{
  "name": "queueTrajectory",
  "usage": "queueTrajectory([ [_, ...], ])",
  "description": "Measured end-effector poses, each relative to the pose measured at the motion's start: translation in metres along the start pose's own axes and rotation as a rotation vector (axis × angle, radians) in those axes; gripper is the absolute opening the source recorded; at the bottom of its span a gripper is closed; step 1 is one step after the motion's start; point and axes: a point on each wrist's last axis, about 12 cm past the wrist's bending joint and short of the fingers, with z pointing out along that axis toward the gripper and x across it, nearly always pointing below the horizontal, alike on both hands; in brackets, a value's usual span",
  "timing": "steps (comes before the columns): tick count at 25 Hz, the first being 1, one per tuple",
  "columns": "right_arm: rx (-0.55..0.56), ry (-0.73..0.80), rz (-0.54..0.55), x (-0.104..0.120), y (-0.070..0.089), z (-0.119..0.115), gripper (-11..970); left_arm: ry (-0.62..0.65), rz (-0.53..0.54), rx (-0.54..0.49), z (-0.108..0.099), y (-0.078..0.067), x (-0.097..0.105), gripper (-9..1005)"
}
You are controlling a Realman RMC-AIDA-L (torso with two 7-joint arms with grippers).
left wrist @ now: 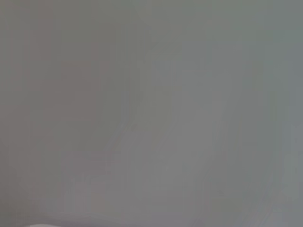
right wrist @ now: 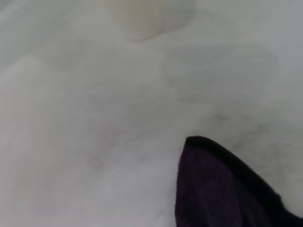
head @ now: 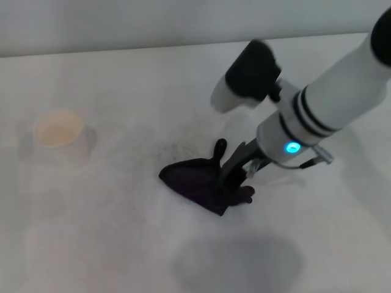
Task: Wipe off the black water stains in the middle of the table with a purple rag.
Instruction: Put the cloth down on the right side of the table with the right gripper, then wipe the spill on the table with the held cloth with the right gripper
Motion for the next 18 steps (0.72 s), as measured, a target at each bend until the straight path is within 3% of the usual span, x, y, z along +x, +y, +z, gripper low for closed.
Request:
queueTrajectory([
  [5,0.021,-0.026,-0.045,0.004,0.008,0.021,102,0.003,-0.026,-0.029,-0.001,0.003,0.001,888],
  [10,0.047,-0.1,-0.031,0.003,0.004,0.03,99,-0.001,-0.043,-0.024,0.002,0.001,0.0,888],
  [18,0.169,-0.149,0.075,0.008,-0.036,0.023,96,-0.015,-0.043,-0.015,0.007,-0.001,-0.004,888],
])
